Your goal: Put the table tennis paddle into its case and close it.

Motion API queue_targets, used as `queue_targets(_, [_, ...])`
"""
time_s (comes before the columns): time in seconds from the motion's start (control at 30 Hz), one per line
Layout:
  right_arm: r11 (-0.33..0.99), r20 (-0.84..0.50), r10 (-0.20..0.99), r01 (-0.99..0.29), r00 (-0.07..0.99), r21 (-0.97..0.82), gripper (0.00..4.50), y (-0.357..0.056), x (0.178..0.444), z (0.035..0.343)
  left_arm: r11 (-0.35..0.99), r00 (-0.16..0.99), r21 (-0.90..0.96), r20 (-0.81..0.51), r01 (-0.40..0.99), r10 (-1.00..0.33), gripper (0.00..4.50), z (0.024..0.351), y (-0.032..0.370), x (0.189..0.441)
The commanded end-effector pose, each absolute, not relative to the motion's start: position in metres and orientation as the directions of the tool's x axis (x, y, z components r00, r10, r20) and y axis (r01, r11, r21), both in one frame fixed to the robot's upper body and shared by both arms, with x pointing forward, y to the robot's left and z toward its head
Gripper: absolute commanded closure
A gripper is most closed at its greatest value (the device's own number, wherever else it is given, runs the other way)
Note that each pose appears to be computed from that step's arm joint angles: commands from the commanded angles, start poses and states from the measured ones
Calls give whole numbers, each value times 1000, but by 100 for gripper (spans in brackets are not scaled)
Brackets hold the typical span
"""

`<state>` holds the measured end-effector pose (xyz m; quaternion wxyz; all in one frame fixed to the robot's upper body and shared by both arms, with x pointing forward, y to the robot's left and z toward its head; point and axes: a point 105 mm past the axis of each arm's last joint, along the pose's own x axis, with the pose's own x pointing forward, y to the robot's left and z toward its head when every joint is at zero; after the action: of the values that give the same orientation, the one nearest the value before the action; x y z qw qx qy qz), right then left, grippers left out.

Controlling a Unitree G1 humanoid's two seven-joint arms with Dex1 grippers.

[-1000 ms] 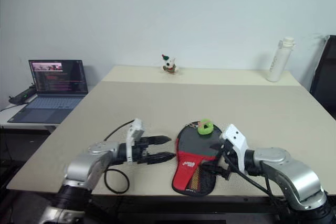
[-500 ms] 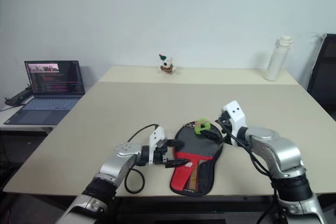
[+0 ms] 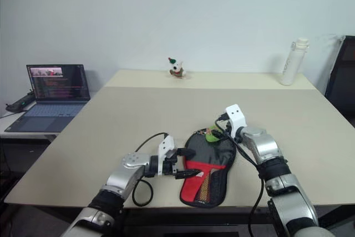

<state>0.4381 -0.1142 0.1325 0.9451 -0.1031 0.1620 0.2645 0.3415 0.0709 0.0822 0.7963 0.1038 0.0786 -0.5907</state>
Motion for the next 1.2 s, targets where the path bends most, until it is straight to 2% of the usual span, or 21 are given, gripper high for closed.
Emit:
queue_targets(0.03, [808,-351,502,-573,791,-137,0,-108,444,141,262,267,57,-277,963,-923,2,74,68,336])
queue_targets(0.2, [764,-385,556,-636,736,-113,0,-95,443,135,249,258,69,-280,966,-925,2,75,64,336])
queue_targets(0.3, [748,-387,572,-654,724,-117,57,-88,443,134,236,251,84,-287,968,-925,0,76,62,337])
queue_targets(0.67, [725,-377,589,-673,715,-143,441,-78,446,140,212,257,170,-316,962,-913,0,82,52,358])
queue_targets(1.0, [744,-330,566,-640,755,-190,446,-75,458,160,210,240,119,-371,970,-897,0,54,53,355])
queue_targets(1.2, [786,-311,491,-568,813,-244,446,-77,470,166,212,232,94,-371,973,-899,0,48,54,349])
